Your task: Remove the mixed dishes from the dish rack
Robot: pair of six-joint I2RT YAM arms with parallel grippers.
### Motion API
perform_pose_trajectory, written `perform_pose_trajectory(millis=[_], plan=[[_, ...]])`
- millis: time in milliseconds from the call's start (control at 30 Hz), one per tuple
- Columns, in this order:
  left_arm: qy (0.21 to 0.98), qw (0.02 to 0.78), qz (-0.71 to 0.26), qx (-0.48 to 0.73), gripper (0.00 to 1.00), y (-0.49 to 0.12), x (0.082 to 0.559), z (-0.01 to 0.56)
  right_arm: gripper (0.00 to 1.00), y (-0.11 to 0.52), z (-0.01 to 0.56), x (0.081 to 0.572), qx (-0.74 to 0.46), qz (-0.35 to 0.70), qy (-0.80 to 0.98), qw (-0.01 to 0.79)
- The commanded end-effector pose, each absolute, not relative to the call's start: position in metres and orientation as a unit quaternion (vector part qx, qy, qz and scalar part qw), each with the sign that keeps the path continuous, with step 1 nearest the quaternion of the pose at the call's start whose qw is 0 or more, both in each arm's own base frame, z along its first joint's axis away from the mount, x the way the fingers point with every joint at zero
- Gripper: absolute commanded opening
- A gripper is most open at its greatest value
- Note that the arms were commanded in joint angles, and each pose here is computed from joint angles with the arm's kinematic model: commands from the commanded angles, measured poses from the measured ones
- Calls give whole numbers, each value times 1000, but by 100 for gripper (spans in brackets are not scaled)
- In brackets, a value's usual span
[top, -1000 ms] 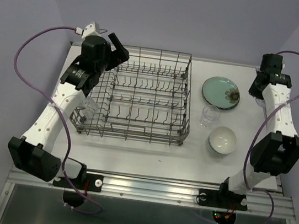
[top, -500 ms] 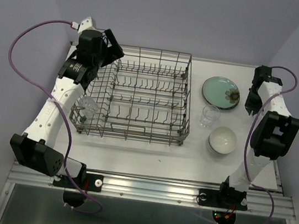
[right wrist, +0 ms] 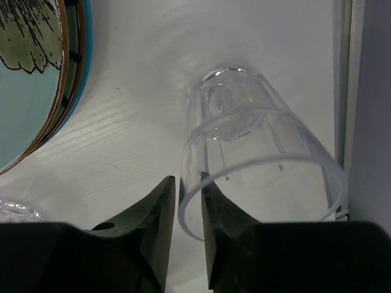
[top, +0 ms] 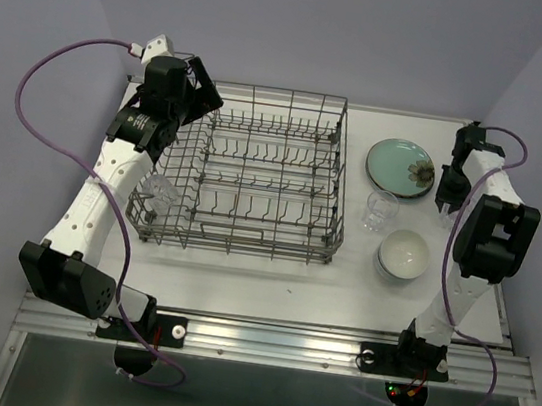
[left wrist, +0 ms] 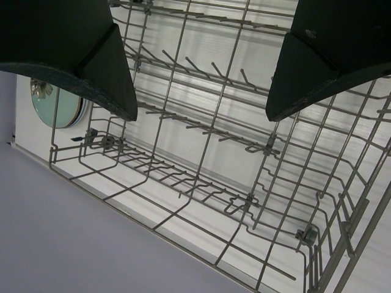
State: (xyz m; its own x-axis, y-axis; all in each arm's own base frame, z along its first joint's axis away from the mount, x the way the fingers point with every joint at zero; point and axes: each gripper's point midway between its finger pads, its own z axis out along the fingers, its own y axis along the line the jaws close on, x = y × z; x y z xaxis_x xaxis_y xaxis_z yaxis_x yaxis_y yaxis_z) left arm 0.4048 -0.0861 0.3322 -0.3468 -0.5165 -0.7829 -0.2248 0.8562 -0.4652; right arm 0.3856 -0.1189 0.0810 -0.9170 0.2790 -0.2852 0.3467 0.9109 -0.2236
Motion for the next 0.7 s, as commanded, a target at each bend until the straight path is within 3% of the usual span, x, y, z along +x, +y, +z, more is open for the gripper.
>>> perform_pose_trajectory(millis=[0,67,167,400,500,667], plan=[[796,543,-129,-237,99,-76,403,349,31,-126,94,395,166,-147,964,150],[797,542,-131,-232,99,-78,403,348,38,-126,96,396,165,-144,963,154],[800,539,-124,-234,99,-75,403,345,72,-126,104,399,173,-144,961,163],[799,545,-116,-225,99,-71,395,349,100,-135,167,410,189,-165,936,246],[798,547,-117,-223,99,-70,389,349,100,-132,200,413,198,-153,921,300],[810,530,-88,-236,99,-59,380,334,100,-89,279,418,191,-31,870,453]])
